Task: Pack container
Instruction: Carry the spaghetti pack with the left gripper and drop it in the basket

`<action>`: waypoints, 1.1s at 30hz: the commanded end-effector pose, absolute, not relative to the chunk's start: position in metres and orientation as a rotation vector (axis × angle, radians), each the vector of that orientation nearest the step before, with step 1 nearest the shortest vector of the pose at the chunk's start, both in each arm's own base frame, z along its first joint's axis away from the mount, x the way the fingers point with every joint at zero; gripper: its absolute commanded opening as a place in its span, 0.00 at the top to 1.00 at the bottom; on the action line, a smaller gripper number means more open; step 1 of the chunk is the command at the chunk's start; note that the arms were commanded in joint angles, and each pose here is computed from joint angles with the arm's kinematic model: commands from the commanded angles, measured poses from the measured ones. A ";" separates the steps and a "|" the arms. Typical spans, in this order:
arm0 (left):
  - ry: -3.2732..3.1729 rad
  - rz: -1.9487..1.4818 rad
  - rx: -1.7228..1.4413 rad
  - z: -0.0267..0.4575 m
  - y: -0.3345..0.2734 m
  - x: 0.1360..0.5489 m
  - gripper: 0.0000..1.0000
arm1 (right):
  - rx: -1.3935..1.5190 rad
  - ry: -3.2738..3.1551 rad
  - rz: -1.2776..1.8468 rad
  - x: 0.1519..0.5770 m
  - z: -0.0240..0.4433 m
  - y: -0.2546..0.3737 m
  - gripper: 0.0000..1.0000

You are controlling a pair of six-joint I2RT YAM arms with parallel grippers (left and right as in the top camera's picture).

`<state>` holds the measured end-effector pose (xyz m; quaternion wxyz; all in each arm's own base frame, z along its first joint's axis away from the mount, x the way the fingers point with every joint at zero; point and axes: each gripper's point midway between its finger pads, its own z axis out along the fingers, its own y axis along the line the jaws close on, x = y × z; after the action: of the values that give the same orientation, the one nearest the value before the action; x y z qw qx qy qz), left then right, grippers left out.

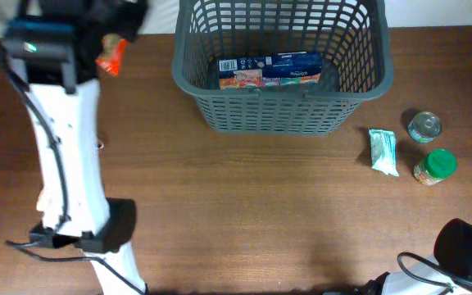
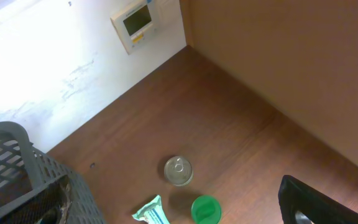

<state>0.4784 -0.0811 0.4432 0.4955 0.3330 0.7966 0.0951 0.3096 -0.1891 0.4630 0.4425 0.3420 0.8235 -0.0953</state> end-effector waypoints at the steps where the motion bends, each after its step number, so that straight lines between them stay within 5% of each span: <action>1: 1.483 0.388 1.432 0.456 -0.167 0.453 0.98 | 0.868 2.034 -0.249 0.308 0.463 -0.193 0.01; 7: 1.317 0.353 1.633 0.416 -0.249 0.466 0.98 | 0.868 2.034 -0.249 0.308 0.463 -0.193 0.01; 13: 1.365 0.254 1.784 0.323 -0.305 0.493 0.98 | 0.867 2.034 -0.249 0.308 0.463 -0.193 0.01; 19: 1.533 0.228 1.869 0.231 -0.327 0.509 0.98 | 0.867 2.033 -0.249 0.308 0.463 -0.193 0.01; 29: 1.822 0.130 1.735 0.172 -0.334 0.513 0.98 | 0.868 2.034 -0.249 0.308 0.463 -0.193 0.01; 33: 1.851 0.189 1.726 0.166 -0.328 0.518 0.72 | 0.868 2.033 -0.249 0.308 0.463 -0.193 0.01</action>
<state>0.5090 -0.3306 0.1382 0.2663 0.6783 0.6830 0.0498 0.3096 -0.1891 0.4630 0.4426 0.3418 0.8235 -0.0954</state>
